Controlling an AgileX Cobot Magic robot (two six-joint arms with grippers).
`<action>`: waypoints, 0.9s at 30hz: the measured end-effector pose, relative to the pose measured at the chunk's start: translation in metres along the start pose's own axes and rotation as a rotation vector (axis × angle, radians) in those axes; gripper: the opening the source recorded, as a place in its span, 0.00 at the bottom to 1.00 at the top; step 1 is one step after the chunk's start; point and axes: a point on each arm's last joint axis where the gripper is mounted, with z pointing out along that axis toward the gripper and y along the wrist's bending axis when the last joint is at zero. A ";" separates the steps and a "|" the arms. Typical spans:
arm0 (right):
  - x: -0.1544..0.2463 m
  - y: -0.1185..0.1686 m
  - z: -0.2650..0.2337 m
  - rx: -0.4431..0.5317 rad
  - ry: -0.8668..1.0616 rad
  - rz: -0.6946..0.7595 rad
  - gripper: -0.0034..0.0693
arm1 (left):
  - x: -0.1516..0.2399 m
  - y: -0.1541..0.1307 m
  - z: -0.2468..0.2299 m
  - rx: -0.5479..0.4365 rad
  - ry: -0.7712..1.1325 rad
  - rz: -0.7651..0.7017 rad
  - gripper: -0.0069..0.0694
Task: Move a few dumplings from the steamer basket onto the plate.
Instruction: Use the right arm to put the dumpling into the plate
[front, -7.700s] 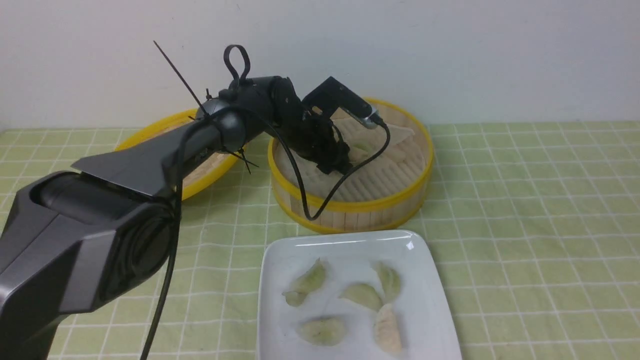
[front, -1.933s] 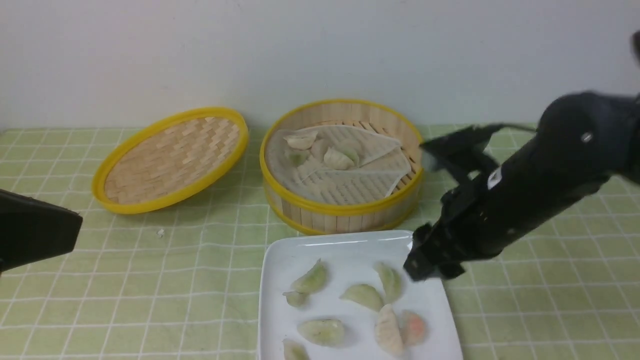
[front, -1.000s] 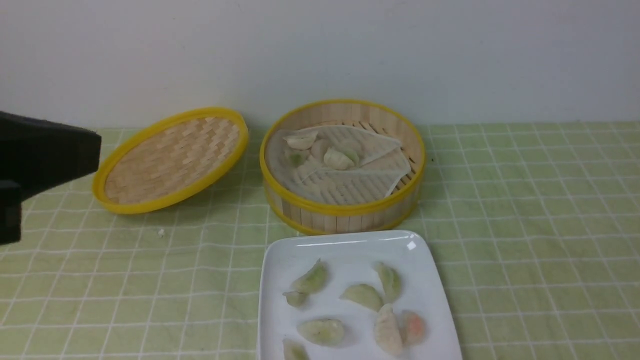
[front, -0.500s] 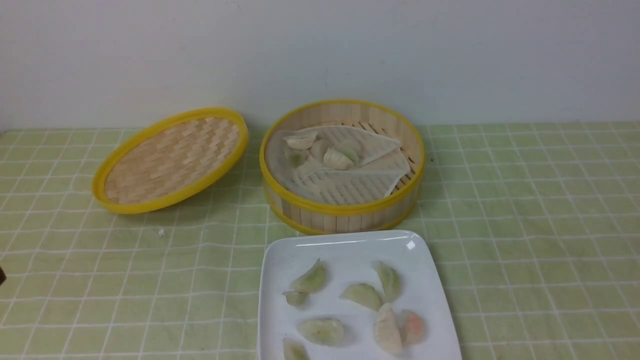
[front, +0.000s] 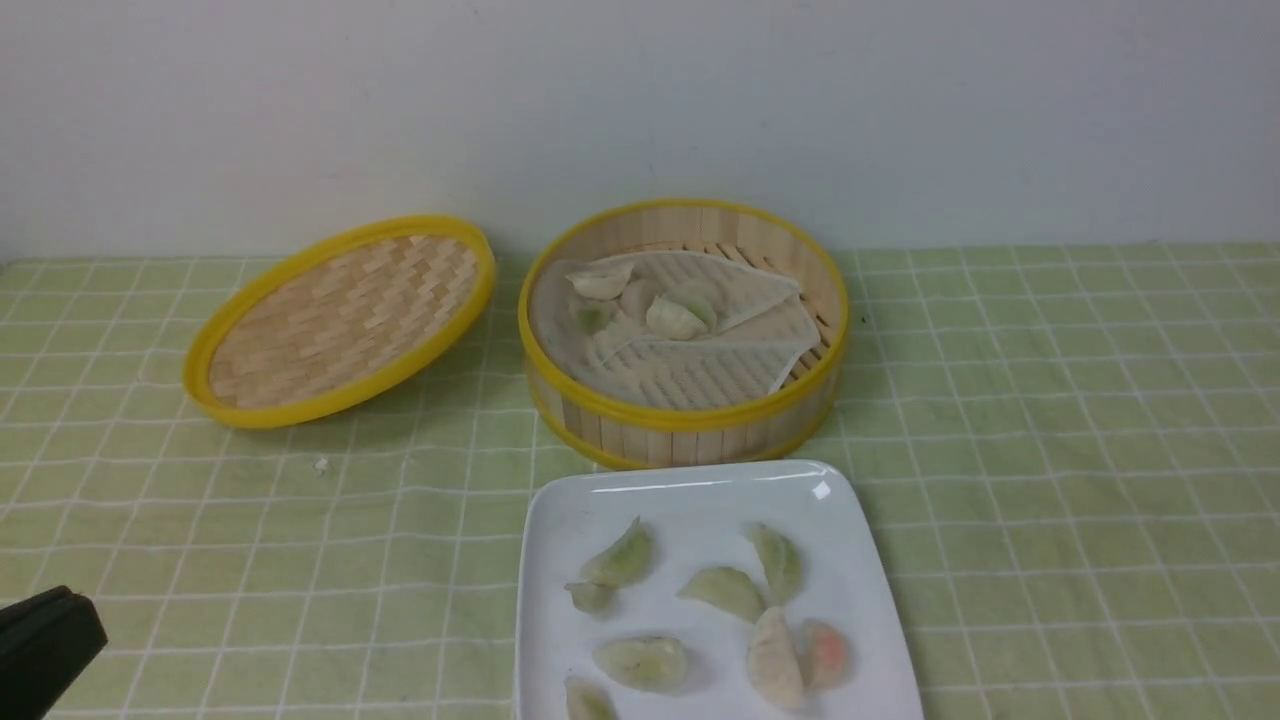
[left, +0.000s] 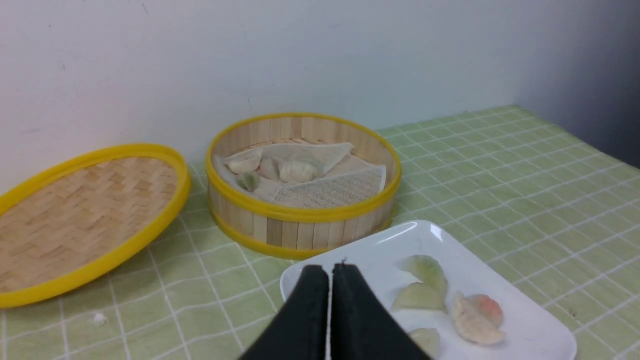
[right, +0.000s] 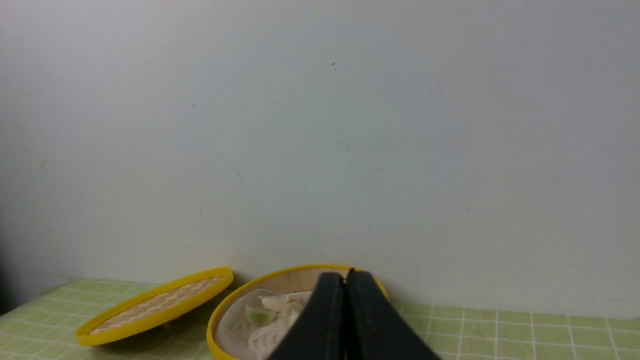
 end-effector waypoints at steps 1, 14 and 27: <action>0.000 0.000 0.000 0.000 0.000 0.000 0.03 | 0.000 0.000 0.000 -0.005 0.001 0.008 0.08; 0.000 0.000 0.000 0.000 0.000 -0.001 0.03 | 0.087 0.031 0.021 -0.327 -0.048 0.014 0.08; 0.000 0.000 0.000 0.002 -0.001 -0.004 0.03 | 0.123 0.042 0.024 -0.448 0.115 0.010 0.08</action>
